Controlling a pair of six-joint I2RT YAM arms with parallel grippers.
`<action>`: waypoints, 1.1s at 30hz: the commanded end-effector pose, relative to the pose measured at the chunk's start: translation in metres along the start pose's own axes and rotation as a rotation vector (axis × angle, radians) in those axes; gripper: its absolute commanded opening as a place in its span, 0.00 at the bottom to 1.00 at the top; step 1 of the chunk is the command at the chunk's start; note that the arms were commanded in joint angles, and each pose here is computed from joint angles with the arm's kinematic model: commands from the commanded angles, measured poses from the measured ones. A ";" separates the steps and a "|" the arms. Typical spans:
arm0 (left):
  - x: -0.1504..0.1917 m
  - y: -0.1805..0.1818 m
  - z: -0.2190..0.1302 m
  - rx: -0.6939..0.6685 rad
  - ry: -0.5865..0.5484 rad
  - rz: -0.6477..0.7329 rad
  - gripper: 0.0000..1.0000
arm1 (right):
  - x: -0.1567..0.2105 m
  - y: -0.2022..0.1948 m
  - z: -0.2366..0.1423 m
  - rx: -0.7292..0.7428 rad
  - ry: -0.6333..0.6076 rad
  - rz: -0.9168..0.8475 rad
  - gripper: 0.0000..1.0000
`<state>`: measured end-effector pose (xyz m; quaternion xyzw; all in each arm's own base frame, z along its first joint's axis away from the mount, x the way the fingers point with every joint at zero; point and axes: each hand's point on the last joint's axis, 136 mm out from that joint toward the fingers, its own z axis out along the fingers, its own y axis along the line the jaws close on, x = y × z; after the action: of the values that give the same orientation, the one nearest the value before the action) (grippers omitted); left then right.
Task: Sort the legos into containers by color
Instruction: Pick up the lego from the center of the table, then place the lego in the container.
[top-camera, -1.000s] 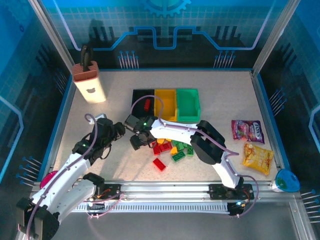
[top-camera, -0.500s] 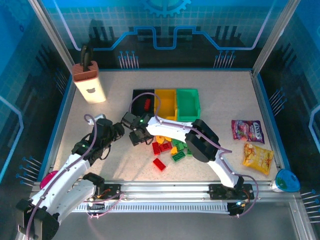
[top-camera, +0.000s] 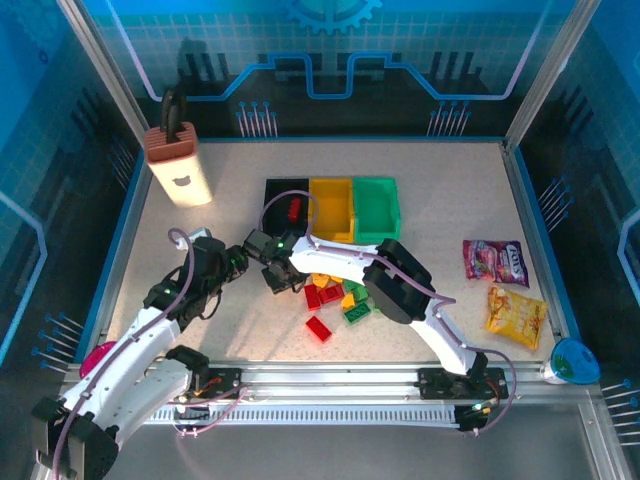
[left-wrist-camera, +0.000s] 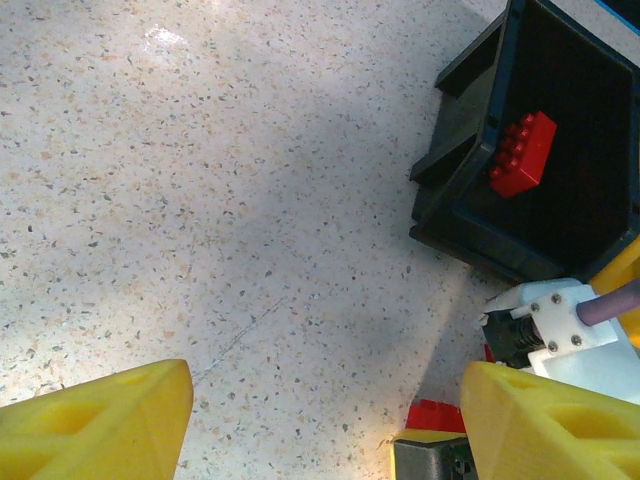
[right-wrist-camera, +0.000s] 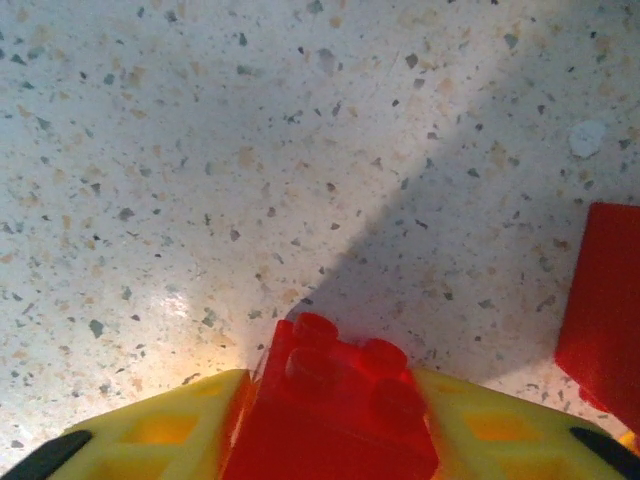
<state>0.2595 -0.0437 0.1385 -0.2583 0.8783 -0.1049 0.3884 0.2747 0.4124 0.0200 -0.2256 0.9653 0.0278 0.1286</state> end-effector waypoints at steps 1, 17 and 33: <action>-0.004 0.001 -0.001 -0.012 -0.016 0.001 0.71 | -0.004 -0.006 -0.009 0.031 -0.009 0.002 0.41; -0.001 -0.005 -0.010 0.040 0.001 0.030 0.71 | -0.120 -0.053 -0.090 0.006 -0.255 -0.012 0.40; 0.016 -0.032 -0.014 0.144 0.032 0.115 0.71 | -0.173 -0.070 -0.074 -0.125 -0.309 0.025 0.49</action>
<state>0.2511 -0.0680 0.1516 -0.2091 0.8814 -0.1472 0.3972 0.4349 0.4043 0.1152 -0.2036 0.9434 0.0913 0.2452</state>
